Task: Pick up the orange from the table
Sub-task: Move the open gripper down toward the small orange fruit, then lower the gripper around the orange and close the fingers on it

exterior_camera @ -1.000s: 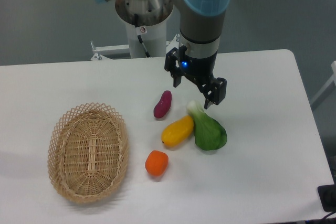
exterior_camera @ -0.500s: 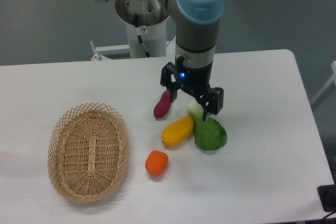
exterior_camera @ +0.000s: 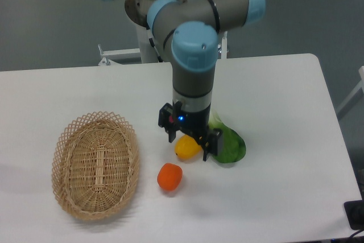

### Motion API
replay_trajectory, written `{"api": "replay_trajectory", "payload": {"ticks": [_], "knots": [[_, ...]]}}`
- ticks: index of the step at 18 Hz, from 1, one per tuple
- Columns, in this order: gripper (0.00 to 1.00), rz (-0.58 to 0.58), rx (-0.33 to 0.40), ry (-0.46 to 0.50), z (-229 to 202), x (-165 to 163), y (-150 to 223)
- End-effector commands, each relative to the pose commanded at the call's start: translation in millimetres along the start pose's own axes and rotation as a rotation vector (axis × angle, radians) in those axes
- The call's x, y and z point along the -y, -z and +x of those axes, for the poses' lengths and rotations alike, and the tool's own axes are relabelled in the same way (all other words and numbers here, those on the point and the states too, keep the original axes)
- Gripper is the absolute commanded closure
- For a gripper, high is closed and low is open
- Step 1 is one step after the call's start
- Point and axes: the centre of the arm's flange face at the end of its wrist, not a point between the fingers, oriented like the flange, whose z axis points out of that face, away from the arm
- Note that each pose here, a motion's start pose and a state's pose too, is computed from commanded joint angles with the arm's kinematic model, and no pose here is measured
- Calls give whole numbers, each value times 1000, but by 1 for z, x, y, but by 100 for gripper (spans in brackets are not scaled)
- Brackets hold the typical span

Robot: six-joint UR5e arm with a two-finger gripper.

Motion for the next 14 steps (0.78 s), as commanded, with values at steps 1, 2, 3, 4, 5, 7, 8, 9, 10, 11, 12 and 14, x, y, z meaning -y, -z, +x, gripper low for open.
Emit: {"api": "replay_trajectory", "payload": {"ticks": [1,2,3,4,5,7,8,9,10,11,12,14], "knots": [[0,-9,-19,0,1,-2,-13],[0,-15,-33,5,2,-4,-21],[0,-19,-47,7,5,-5,-29],[0,-25,-64,9,9,-7,-43],[0,-27,-68,1,15,-2,-57],[0,-22,-48,-15,25,3,-73],[0,-14,-33,-18,27,4,-79],[0,-16,-36,-7,29,2,-84],[0,-17,-37,2,29,2,-85],[0,-23,-47,7,32,-1,-92],[0,-24,-49,7,33,0,-94],[0,-23,-46,26,30,1,-101]]}}
